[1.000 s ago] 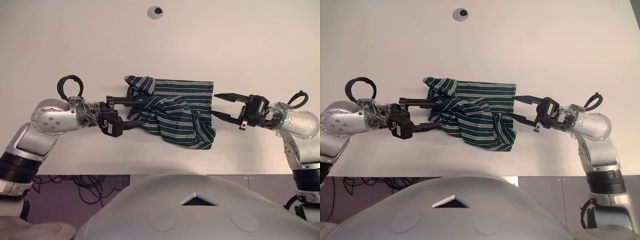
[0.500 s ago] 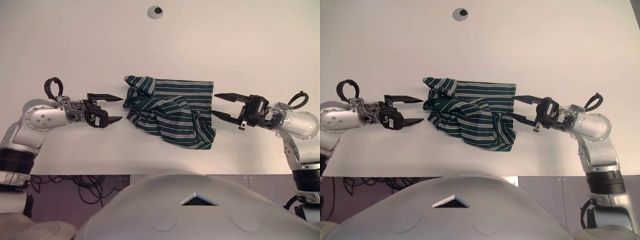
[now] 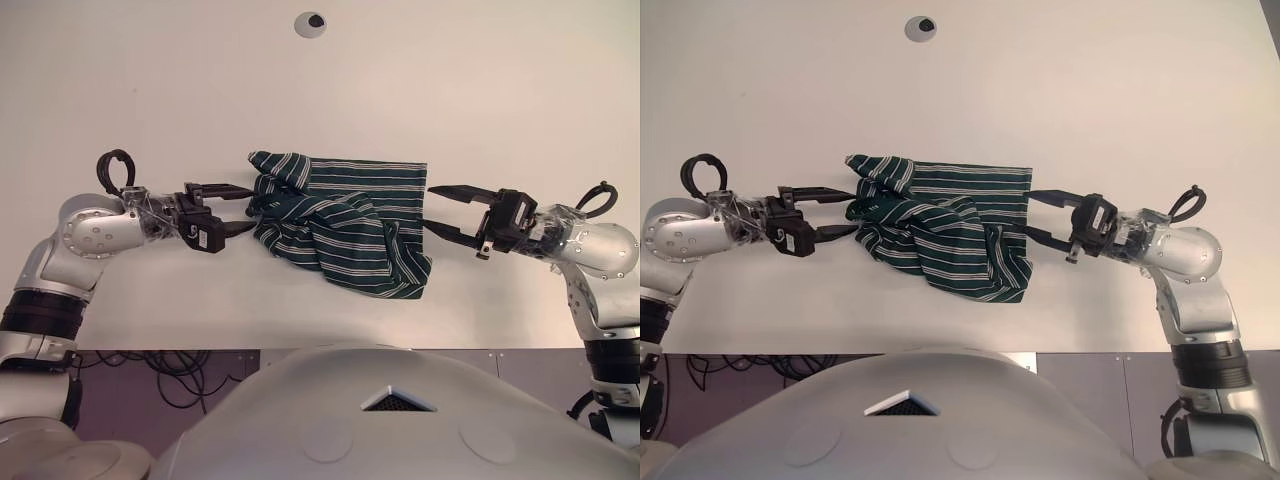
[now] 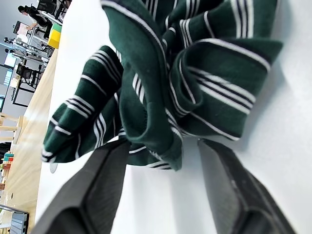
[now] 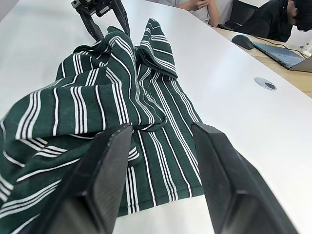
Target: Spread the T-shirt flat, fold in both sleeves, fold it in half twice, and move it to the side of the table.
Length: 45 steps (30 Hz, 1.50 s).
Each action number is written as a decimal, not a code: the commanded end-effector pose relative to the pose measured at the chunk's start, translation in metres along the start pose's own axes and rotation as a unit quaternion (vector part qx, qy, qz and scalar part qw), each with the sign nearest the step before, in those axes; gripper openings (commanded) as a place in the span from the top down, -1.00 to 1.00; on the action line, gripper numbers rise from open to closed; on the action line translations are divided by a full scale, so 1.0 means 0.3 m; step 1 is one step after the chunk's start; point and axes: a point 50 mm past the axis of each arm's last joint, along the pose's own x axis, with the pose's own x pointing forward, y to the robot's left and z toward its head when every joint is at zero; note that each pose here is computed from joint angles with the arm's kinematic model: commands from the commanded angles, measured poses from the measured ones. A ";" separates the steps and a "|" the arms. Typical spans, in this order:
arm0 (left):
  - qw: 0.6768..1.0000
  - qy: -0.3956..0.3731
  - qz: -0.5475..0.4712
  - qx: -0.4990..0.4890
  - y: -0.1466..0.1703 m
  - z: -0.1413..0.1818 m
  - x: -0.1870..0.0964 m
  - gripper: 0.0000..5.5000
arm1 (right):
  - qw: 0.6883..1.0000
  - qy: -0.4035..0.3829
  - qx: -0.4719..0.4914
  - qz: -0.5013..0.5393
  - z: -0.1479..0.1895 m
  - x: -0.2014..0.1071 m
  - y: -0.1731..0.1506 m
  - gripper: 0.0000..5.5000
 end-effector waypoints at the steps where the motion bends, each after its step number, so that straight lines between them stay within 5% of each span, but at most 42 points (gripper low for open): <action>1: 1.000 -0.006 -0.006 0.008 0.011 0.010 0.011 0.30 | 1.000 0.001 -0.004 -0.001 0.007 0.008 -0.001 0.19; 15: 1.000 -0.008 -0.004 0.015 0.023 0.025 0.007 0.99 | 1.000 -0.001 -0.006 -0.001 0.013 0.005 0.000 0.19; 23: 0.990 -0.135 0.037 -0.024 0.105 0.179 -0.081 0.99 | 0.999 -0.036 0.006 -0.014 0.045 0.008 -0.017 0.19; 28: 0.978 -0.186 -0.053 -0.083 0.062 0.307 -0.134 0.99 | 0.999 -0.052 0.008 -0.015 0.064 0.029 -0.026 0.19; 37: 0.957 -0.133 -0.233 -0.114 -0.161 0.367 -0.076 0.99 | 0.999 -0.012 0.021 0.027 0.042 0.207 -0.030 0.19; 45: 0.947 -0.076 -0.284 -0.127 -0.219 0.334 -0.082 0.99 | 0.990 0.051 0.075 0.110 -0.008 0.279 0.015 0.19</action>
